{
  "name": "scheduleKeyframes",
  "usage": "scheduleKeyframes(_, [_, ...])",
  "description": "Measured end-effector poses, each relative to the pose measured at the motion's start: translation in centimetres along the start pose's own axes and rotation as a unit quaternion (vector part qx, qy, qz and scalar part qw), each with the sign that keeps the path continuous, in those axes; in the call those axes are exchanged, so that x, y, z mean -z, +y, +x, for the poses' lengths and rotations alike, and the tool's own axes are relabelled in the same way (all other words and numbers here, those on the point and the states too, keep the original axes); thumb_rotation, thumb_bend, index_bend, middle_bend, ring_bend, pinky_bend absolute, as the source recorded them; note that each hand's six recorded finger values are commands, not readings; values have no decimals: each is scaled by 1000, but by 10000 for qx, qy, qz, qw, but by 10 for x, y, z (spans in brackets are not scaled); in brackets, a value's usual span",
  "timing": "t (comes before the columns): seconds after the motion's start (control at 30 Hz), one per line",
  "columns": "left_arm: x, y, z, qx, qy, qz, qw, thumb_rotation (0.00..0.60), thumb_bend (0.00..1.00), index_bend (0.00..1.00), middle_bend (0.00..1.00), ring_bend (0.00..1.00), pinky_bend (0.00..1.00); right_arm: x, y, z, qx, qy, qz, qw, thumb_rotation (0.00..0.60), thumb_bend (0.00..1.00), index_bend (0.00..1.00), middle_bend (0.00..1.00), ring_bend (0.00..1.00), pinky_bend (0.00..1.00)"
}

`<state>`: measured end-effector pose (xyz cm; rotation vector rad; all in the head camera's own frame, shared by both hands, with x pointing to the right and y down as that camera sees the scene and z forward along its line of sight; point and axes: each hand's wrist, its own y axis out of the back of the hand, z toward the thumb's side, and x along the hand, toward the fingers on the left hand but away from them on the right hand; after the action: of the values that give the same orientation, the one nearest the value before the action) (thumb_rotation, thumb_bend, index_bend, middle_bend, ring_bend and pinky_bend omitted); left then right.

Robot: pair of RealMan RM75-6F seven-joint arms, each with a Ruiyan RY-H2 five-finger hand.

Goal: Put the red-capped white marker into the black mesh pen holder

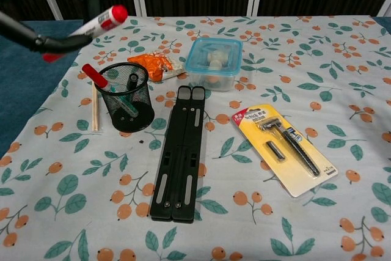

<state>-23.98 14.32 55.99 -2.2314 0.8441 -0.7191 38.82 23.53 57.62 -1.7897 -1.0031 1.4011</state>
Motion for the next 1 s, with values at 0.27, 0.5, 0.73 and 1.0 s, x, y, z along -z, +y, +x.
scheduleKeyframes(0.27, [2, 20, 47, -218, 302, -1061, 9937, 600, 385, 636, 601, 180, 83, 0, -1, 0, -23, -33, -52, 10000, 600, 163, 0, 0, 0, 182])
scheduleKeyframes(0.5, [16, 4, 71, -102, 544, -1257, 9905, 600, 385, 637, 601, 180, 83, 0, -1, 0, -34, -45, -89, 9999, 600, 163, 0, 0, 0, 181])
scheduleKeyframes(0.73, [29, -25, 88, 48, 809, -1340, 9877, 600, 385, 636, 602, 180, 83, 2, 0, -1, -36, -86, -122, 9999, 600, 162, 0, 0, 0, 181])
scheduleKeyframes(1.0, [42, -43, 91, 119, 977, -1311, 9865, 600, 382, 636, 600, 180, 83, -2, -2, 1, -85, -13, -137, 9999, 600, 163, 0, 0, 0, 181])
